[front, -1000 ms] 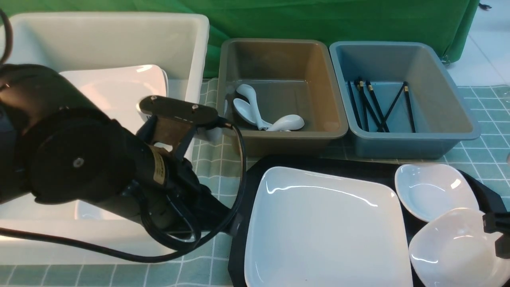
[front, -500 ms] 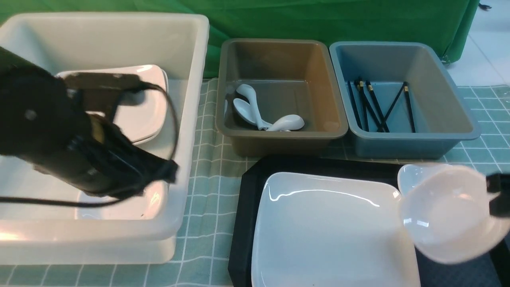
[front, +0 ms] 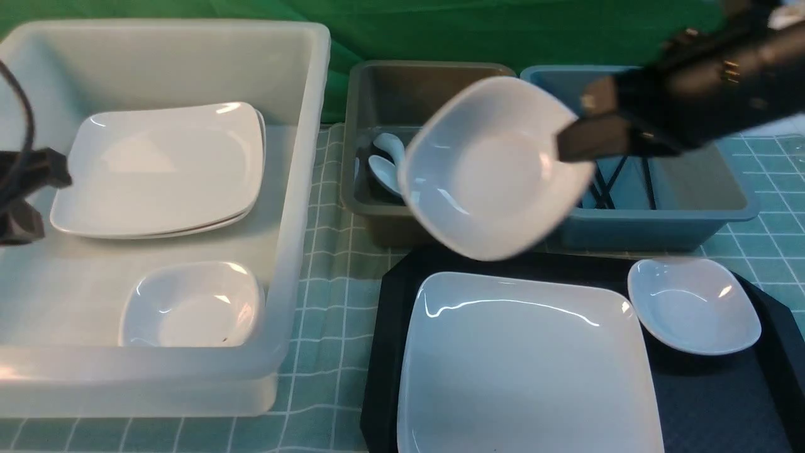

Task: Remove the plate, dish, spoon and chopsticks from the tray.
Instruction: Use the right arm to put the small plate into the large storage box on the left, then use the right arm to grab a small plate from the dinner plate

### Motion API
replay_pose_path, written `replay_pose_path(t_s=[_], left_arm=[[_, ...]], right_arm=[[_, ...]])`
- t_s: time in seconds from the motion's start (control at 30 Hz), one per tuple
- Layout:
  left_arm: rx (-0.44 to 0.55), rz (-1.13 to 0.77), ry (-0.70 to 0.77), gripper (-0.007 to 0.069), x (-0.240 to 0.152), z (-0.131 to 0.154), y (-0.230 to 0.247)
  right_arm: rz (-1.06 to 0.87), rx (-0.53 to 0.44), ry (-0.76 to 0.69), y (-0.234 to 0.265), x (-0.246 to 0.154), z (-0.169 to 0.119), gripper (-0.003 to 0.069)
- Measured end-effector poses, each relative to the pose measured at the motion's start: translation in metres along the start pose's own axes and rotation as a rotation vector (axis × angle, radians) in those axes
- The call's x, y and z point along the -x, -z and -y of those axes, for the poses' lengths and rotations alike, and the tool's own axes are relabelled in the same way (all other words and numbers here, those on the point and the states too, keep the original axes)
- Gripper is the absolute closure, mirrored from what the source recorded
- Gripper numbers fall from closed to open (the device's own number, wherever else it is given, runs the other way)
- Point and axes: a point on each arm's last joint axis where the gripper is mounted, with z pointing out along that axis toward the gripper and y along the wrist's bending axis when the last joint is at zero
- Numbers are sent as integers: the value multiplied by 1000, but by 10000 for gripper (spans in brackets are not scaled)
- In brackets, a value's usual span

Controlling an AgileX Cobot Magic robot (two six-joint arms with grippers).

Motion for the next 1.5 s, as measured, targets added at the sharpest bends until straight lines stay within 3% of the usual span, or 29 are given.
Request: replay_pose_path(t_s=[0.2, 0.33, 0.53, 0.77, 0.97, 1.0, 1.1, 1.23, 1.5], left_arm=[[7, 109, 71, 616, 0, -14, 27], [-14, 164, 78, 616, -5, -13, 45], [-38, 191, 80, 616, -8, -11, 54], [-36, 154, 70, 616, -12, -11, 54], [-36, 136, 71, 616, -14, -11, 54], [-35, 128, 71, 616, -14, -11, 54], [-34, 121, 68, 616, -15, -11, 54], [-45, 115, 64, 616, -15, -10, 54], [-89, 109, 48, 616, -16, -6, 54]], right_arm=[[-19, 174, 182, -87, 47, -78, 589], [-63, 241, 254, -142, 57, -108, 589], [-115, 255, 316, -201, 49, -123, 589], [-195, 209, 348, -245, 29, -116, 587], [-208, 195, 355, -252, 26, -113, 500], [-215, 196, 358, -251, 26, -114, 435], [-227, 202, 363, -248, 26, -116, 368], [-275, 182, 388, -230, 30, -115, 349], [-159, -36, 432, -156, 73, -98, 356]])
